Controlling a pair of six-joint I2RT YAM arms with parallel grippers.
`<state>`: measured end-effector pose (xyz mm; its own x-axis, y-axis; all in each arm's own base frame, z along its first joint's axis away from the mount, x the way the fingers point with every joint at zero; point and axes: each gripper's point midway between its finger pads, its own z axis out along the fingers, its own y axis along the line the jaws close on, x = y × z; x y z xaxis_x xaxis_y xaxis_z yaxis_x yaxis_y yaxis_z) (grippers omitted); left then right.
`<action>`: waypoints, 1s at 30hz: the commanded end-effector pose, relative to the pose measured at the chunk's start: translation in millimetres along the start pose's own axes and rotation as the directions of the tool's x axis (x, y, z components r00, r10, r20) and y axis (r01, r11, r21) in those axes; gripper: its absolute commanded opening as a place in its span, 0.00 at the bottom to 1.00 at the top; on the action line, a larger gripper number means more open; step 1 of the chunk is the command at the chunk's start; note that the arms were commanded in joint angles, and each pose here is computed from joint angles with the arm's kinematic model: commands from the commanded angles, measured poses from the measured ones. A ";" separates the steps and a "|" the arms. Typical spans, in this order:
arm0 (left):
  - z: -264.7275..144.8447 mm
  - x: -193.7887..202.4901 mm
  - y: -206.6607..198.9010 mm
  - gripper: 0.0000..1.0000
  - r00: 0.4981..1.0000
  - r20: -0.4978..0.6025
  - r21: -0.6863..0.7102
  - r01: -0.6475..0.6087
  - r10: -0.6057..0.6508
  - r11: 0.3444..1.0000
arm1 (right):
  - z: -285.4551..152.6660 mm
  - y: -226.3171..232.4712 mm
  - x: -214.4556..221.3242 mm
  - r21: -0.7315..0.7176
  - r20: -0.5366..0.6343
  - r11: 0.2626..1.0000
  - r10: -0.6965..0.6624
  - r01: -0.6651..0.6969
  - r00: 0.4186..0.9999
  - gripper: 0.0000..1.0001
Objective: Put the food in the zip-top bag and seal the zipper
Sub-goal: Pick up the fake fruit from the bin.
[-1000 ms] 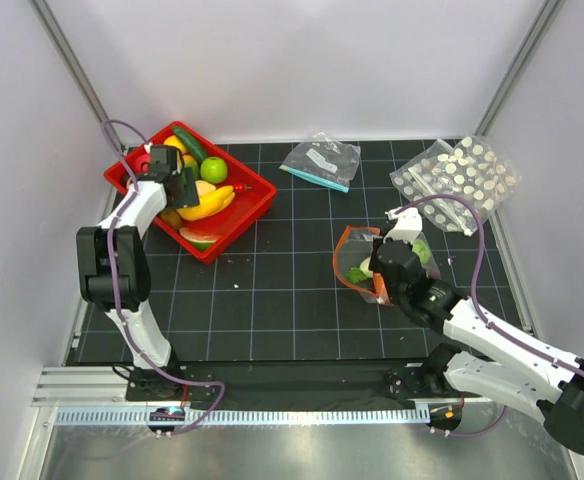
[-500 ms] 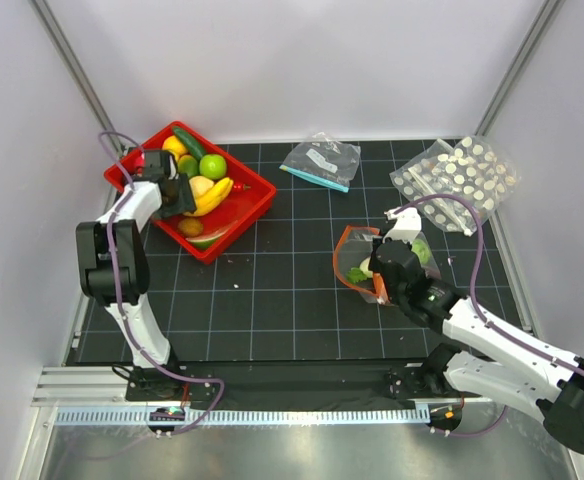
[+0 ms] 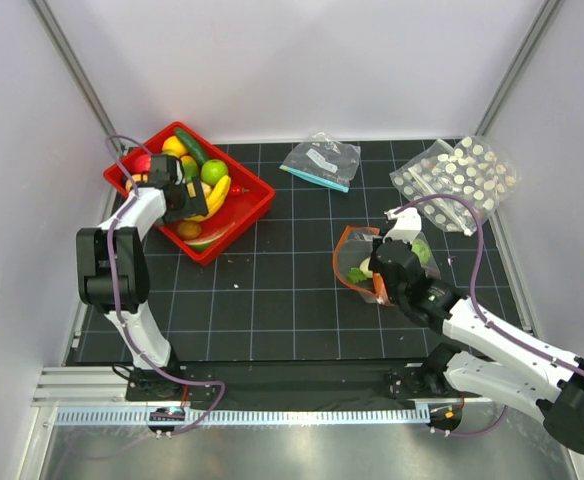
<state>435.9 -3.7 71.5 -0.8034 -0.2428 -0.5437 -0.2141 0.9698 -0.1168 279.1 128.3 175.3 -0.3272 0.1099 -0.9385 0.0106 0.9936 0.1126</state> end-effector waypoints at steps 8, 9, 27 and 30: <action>-11.3 10.1 -3.1 0.93 0.998 -0.045 -0.037 -0.051 0.050 0.998 | -3.6 1.5 -13.2 -0.011 0.050 0.998 0.057 -0.057 0.997 0.02; -11.6 11.5 -4.5 0.93 0.997 -0.052 -0.034 -0.059 0.057 0.998 | -3.5 1.2 -13.7 -0.009 0.051 0.998 0.059 -0.059 0.997 0.02; 0.5 36.3 -9.9 0.76 0.970 -0.213 -0.092 -0.141 0.119 0.986 | -4.7 0.6 -14.9 -0.013 0.057 0.998 0.065 -0.064 0.996 0.02; -1.5 31.5 -11.6 0.67 0.974 -0.199 -0.092 -0.132 0.111 0.987 | -4.7 1.2 -14.0 -0.014 0.054 0.998 0.063 -0.062 0.997 0.02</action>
<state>405.6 -24.0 44.0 -0.9254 -0.1300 -0.3559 -0.1498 0.9883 0.0287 277.4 126.7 179.4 -0.3152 0.1215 -0.9412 0.0092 0.9921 0.1250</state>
